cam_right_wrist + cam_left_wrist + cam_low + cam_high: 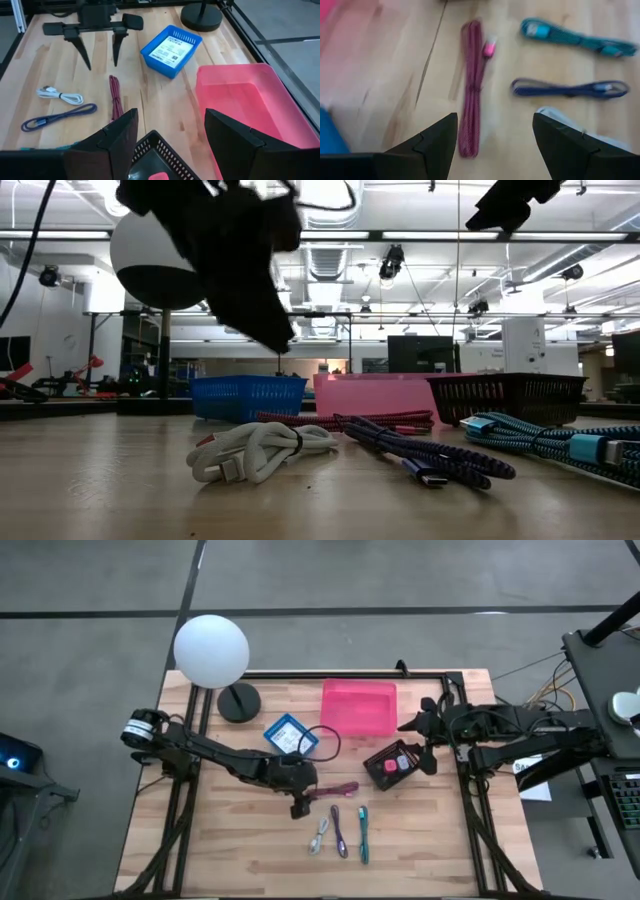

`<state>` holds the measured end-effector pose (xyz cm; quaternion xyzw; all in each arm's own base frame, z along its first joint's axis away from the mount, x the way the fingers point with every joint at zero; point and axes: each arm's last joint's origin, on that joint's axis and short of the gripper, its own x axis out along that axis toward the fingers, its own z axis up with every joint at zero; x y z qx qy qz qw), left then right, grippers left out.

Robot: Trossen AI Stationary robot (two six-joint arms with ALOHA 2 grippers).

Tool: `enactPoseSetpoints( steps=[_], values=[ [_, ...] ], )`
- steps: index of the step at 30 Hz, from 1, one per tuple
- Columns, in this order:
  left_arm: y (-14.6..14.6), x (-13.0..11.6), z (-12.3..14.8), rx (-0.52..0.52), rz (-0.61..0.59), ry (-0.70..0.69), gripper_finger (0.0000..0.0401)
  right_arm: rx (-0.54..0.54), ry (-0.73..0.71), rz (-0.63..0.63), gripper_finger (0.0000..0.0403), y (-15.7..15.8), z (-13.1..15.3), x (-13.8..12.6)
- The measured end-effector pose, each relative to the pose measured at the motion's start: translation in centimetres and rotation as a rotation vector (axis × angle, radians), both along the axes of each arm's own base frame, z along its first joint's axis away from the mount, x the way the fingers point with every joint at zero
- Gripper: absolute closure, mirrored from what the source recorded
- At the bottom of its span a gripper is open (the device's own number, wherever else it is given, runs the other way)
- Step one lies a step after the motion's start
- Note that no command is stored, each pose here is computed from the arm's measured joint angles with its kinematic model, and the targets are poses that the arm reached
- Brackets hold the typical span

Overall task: Pick and place items into bin
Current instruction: Put the pink charger cable into the pink bin

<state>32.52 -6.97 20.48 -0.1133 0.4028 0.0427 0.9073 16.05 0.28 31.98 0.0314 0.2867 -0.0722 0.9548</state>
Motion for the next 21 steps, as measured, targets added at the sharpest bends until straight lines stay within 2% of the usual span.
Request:
enactPoseSetpoints(
  steps=[10, 21],
  values=[
    [0.2, -1.0, -2.0, -0.033, 0.007, 0.033, 0.0159, 0.000, 0.013, 0.000, 0.0188, 0.0, -0.6, 0.1],
    [0.3, -1.4, -4.0, -0.011, 0.021, 0.050, 0.0160, -0.013, 0.006, 0.008, 0.0188, 0.0, -0.6, 0.1]
  ],
)
